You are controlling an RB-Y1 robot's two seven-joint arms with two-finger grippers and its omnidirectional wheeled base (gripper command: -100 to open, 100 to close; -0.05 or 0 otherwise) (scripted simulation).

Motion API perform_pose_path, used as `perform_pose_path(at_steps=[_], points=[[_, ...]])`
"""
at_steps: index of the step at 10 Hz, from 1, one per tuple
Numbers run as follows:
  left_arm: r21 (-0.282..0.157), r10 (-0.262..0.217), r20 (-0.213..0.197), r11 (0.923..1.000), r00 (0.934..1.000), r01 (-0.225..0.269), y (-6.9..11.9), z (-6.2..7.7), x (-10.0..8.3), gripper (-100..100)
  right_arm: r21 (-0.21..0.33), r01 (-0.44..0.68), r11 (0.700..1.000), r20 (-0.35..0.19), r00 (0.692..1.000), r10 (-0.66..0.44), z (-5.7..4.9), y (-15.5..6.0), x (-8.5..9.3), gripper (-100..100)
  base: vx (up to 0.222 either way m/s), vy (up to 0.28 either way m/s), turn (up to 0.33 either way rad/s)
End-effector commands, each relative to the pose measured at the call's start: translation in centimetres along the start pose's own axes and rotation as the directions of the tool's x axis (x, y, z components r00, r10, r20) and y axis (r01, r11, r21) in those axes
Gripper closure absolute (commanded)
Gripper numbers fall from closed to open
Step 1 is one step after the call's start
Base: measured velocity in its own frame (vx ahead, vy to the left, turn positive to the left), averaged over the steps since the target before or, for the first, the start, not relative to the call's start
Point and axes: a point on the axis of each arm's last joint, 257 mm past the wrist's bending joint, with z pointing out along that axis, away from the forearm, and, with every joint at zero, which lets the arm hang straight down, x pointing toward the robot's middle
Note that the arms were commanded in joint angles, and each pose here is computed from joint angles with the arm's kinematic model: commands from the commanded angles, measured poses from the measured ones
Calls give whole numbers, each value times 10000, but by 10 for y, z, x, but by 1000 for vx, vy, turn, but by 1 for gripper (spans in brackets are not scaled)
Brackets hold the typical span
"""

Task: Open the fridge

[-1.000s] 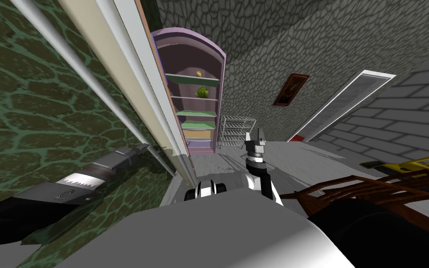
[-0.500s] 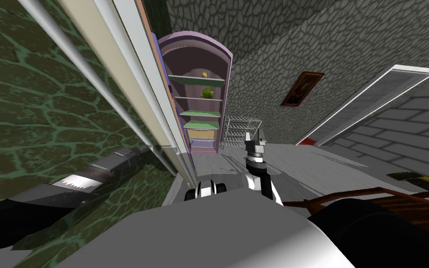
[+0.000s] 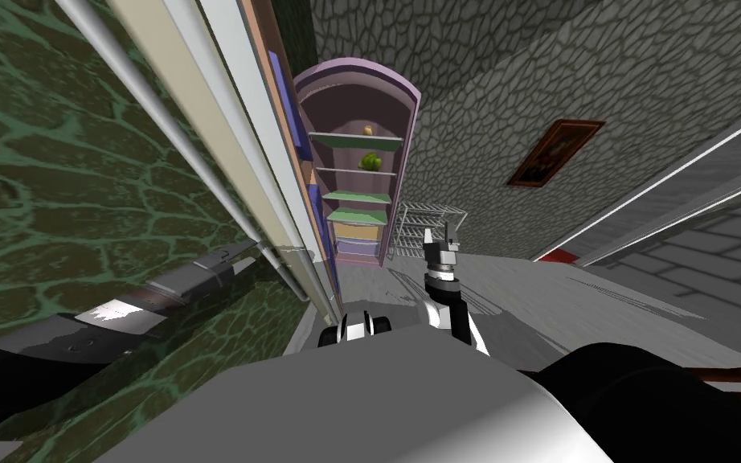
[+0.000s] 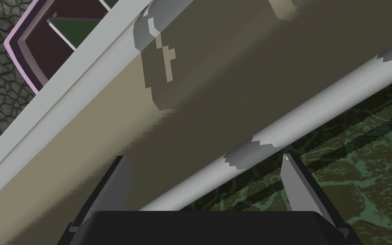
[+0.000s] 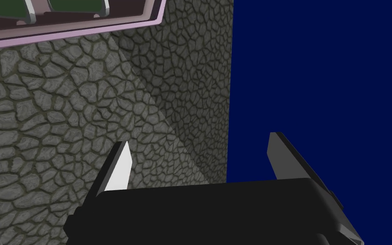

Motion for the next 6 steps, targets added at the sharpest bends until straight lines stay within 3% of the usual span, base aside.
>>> perform_pose_path(at_steps=[1, 6], points=[[96, 4, -119, 10000, 9999, -3, -14, 2, -8, -100, 0, 0, 10000, 0, 10000, 0, 0, 0, 0, 0, 15, -18, 70], [341, 0, -451, 9994, 9990, 15, -42, 7, -16, -100, 0, 0, 10000, 0, 10000, 0, 0, 0, 0, 0, 14, -6, 69]])
